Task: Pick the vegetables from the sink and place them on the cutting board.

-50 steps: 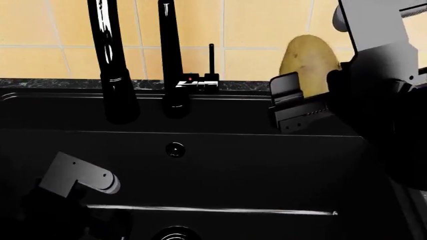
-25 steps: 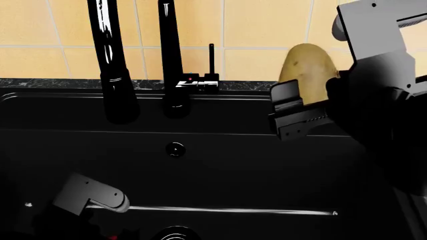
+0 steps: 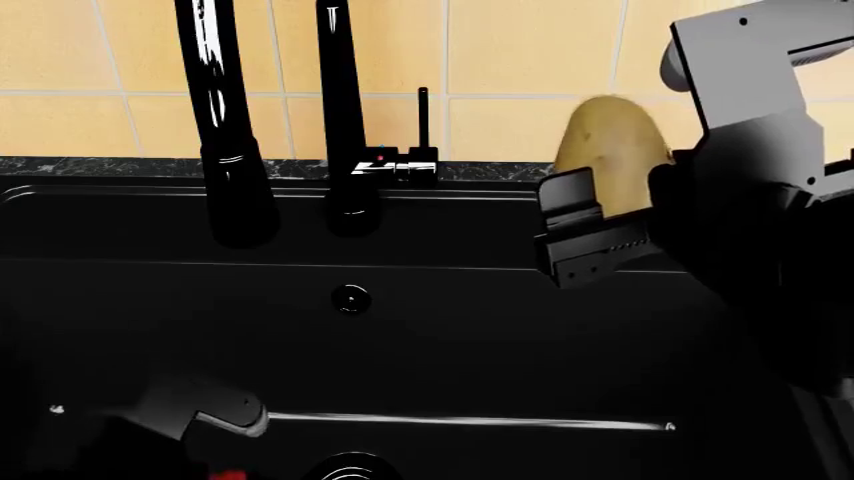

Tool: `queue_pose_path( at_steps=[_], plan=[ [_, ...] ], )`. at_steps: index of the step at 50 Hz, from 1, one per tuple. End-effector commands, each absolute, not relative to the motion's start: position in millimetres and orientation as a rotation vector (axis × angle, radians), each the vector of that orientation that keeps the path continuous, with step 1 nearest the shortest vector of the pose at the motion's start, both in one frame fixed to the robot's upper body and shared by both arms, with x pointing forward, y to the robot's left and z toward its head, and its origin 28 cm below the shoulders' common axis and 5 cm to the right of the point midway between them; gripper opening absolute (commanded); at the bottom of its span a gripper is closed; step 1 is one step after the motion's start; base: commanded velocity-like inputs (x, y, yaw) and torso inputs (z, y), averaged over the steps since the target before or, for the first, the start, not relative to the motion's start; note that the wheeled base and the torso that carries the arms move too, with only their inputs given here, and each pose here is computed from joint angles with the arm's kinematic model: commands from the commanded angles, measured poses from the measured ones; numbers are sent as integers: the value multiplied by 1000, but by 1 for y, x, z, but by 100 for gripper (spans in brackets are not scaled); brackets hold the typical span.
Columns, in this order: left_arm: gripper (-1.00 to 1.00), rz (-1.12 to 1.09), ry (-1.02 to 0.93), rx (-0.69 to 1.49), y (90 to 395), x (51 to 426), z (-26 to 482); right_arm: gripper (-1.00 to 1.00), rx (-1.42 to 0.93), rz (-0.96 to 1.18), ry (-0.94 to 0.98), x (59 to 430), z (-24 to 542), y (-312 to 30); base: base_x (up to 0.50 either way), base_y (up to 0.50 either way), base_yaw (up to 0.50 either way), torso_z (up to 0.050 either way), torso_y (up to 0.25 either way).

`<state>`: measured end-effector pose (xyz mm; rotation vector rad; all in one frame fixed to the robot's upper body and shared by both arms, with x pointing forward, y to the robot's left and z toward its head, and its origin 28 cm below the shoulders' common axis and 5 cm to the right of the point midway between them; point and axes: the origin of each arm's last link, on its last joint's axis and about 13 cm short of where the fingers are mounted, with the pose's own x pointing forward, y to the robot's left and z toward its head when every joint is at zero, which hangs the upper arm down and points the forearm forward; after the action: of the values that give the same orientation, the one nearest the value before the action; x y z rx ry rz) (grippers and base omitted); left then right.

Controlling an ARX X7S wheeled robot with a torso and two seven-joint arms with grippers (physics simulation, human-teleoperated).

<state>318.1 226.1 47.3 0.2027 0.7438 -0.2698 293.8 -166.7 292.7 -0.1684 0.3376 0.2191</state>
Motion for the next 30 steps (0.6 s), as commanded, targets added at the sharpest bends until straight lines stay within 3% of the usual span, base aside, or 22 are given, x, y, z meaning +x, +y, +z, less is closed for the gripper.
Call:
queue_pose_path(
  at_steps=[1,30],
  plan=[
    [100,-264,786,214,222,322,30,-100,-156,238,330,295,293,-166,0,0,0,0,0],
    [100,-219,863,243,222,330,-3,-100,-138,238,339,295,285,-170,0,0,0,0,0]
  ],
)
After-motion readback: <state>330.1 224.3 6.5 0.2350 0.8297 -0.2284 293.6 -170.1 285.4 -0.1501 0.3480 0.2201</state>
